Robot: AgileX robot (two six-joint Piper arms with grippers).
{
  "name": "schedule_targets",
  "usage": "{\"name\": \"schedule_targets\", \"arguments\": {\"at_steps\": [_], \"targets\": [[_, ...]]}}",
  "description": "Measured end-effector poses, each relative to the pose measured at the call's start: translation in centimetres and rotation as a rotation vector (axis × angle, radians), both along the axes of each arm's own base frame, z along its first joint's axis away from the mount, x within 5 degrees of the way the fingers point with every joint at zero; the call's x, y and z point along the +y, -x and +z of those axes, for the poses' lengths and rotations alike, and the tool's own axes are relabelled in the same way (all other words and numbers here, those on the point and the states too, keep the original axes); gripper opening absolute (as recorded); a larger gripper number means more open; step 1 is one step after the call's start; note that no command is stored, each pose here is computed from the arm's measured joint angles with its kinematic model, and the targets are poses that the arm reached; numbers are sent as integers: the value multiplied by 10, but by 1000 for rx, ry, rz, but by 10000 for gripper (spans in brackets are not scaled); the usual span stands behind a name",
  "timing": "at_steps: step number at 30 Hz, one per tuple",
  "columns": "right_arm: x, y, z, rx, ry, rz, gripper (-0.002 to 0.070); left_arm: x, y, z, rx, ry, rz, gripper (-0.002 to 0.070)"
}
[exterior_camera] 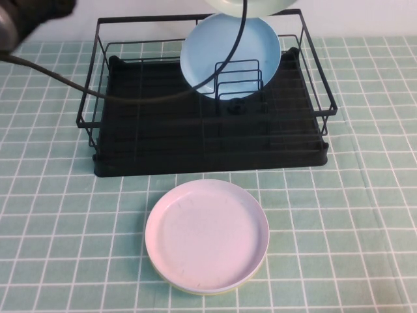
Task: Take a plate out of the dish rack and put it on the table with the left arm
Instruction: Place the plate from the table
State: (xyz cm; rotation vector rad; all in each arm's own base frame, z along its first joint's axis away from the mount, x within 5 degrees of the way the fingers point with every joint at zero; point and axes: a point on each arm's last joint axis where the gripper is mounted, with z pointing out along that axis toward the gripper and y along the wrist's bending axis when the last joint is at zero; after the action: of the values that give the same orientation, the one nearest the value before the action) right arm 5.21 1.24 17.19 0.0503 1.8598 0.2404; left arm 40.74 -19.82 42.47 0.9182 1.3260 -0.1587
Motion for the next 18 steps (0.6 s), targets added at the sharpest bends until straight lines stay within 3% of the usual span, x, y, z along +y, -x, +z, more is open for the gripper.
{"name": "schedule_targets", "arguments": {"at_steps": [4,8,13,18], "targets": [[0,0,0,0,0,0,-18,7,34,21,212,61,-137,21],[0,0,0,0,0,0,-18,32,54,20,556,74,-134,21],[0,0,0,0,0,0,-18,76,50,-10,912,124,-49,21],[0,0,0,0,0,0,-18,86,61,-59,1158,106,-64,21]]}}
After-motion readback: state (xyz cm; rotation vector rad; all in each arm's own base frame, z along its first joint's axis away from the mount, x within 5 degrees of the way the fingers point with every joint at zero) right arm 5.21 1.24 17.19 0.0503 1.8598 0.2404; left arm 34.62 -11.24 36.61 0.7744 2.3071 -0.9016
